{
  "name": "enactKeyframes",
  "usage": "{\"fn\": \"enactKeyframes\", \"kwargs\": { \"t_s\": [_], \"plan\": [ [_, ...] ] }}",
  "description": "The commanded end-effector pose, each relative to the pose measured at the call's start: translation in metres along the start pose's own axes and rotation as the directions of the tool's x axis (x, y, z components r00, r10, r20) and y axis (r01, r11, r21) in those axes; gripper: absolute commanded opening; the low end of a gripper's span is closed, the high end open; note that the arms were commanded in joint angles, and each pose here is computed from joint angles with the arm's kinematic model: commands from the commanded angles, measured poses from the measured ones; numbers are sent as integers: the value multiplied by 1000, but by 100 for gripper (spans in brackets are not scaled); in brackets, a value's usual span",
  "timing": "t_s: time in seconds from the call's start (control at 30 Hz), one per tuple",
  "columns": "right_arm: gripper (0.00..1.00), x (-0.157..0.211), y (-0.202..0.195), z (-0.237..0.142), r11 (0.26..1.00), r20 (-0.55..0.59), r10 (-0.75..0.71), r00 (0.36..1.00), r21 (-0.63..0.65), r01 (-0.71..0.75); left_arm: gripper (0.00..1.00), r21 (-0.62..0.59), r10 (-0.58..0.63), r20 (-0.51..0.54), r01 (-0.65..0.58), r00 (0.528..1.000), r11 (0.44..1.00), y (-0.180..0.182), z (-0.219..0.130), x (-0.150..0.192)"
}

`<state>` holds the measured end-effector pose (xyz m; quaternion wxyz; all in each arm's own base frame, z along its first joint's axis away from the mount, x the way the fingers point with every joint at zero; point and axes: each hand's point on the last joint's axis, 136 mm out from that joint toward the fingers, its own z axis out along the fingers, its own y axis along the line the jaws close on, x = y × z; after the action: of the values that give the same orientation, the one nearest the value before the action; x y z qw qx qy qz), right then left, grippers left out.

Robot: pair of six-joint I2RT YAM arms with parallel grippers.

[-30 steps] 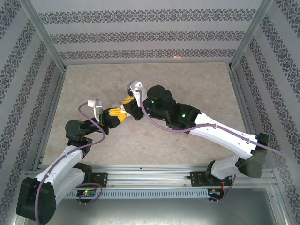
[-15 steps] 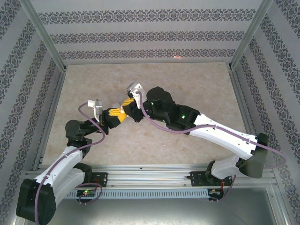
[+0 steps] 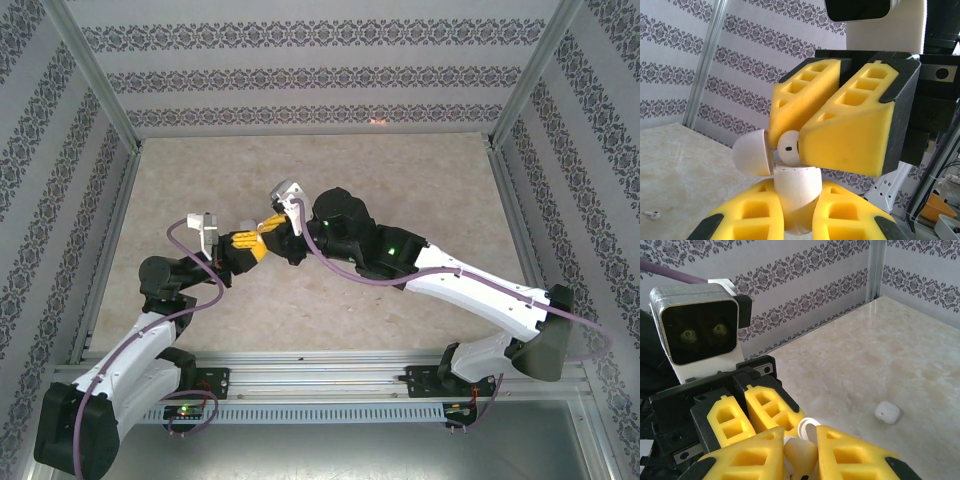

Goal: Insert wireless bluetooth earbuds into charging case

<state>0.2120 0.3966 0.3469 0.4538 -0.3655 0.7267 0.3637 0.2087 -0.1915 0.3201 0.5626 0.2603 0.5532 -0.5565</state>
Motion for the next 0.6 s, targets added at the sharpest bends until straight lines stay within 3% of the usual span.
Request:
{"fn": "enactKeyframes", "kwargs": {
  "t_s": [0.0, 0.33, 0.57],
  "plan": [
    [25, 10, 12, 3, 999, -64, 21, 998, -46, -24, 0, 16, 85, 52, -85, 995, 996, -12, 1, -18],
    [50, -22, 5, -14, 991, -71, 137, 988, -3, -137, 0, 14, 88, 51, -89, 995, 996, -12, 0, -16],
    [54, -55, 6, -34, 973, -21, 222, 975, -55, -222, 0, 3, 86, 44, -87, 995, 996, -8, 0, -13]
  ]
}}
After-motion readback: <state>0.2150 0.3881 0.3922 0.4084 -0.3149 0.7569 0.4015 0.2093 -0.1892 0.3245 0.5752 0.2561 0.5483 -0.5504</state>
